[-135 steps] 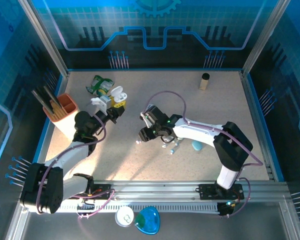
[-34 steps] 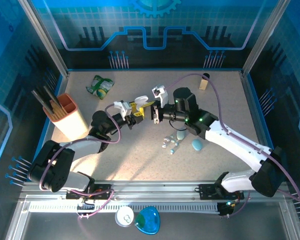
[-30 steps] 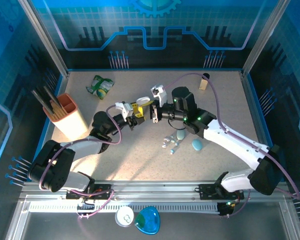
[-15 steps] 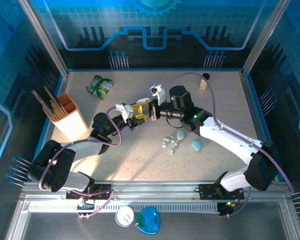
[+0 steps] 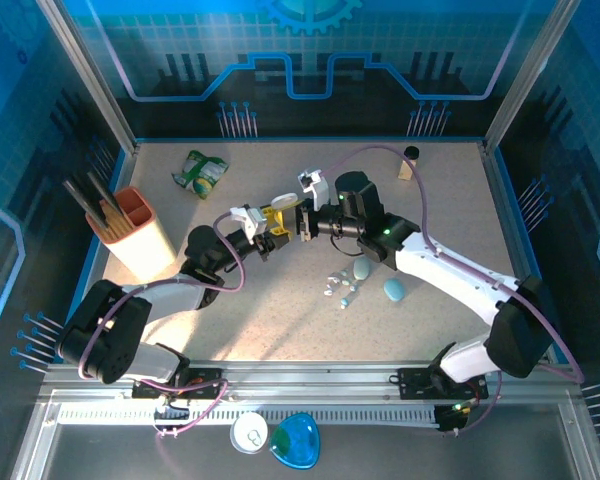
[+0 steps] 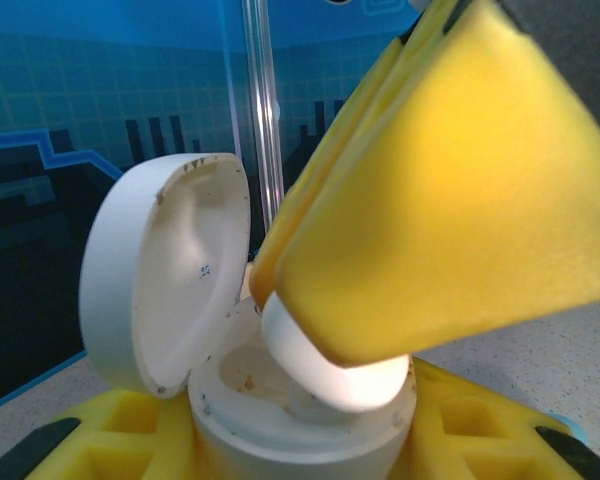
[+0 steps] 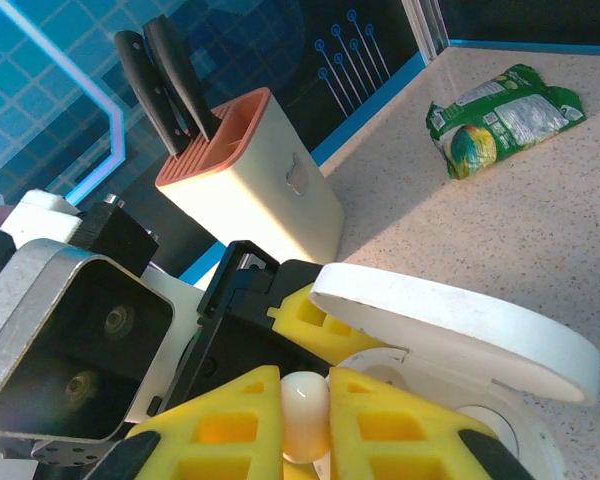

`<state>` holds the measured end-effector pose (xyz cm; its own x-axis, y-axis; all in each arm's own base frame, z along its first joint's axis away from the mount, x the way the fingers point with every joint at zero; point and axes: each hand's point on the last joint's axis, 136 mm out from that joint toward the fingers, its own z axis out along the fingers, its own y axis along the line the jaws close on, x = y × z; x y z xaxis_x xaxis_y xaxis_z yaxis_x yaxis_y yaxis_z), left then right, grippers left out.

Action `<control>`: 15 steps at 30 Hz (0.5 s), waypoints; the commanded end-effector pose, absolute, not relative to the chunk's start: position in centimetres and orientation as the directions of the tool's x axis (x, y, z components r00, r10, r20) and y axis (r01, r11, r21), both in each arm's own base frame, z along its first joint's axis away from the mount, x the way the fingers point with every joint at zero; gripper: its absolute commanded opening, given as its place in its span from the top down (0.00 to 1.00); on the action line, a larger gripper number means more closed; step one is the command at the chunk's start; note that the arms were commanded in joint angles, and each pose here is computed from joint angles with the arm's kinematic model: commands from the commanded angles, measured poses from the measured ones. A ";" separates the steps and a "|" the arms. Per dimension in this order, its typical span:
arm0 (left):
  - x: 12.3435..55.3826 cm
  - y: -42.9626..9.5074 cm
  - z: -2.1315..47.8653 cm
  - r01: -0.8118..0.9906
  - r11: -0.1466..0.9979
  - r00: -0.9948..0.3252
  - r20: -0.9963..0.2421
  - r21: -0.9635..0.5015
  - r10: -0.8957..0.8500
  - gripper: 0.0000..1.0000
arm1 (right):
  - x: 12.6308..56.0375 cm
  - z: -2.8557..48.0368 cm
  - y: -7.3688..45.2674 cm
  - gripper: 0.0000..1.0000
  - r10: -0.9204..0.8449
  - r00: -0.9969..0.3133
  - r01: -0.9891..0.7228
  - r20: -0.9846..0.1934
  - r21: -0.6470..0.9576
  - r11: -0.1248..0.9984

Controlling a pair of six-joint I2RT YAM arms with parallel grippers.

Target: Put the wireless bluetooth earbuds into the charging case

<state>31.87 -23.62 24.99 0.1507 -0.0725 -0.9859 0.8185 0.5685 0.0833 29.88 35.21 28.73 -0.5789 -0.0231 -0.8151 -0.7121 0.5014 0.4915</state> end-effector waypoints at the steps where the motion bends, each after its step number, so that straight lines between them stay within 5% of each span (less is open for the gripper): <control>1: 32.1 -23.6 26.7 0.803 0.586 0.210 -0.973 0.115 -0.098 0.69 | 30.7 27.2 34.8 0.84 -0.028 -0.610 -0.676 -0.792 0.502 0.539; 15: 31.5 -23.8 26.9 0.816 0.564 0.214 -0.972 0.124 -0.097 0.68 | 32.3 26.6 34.2 0.70 -0.020 -0.606 -0.631 -0.795 0.466 0.620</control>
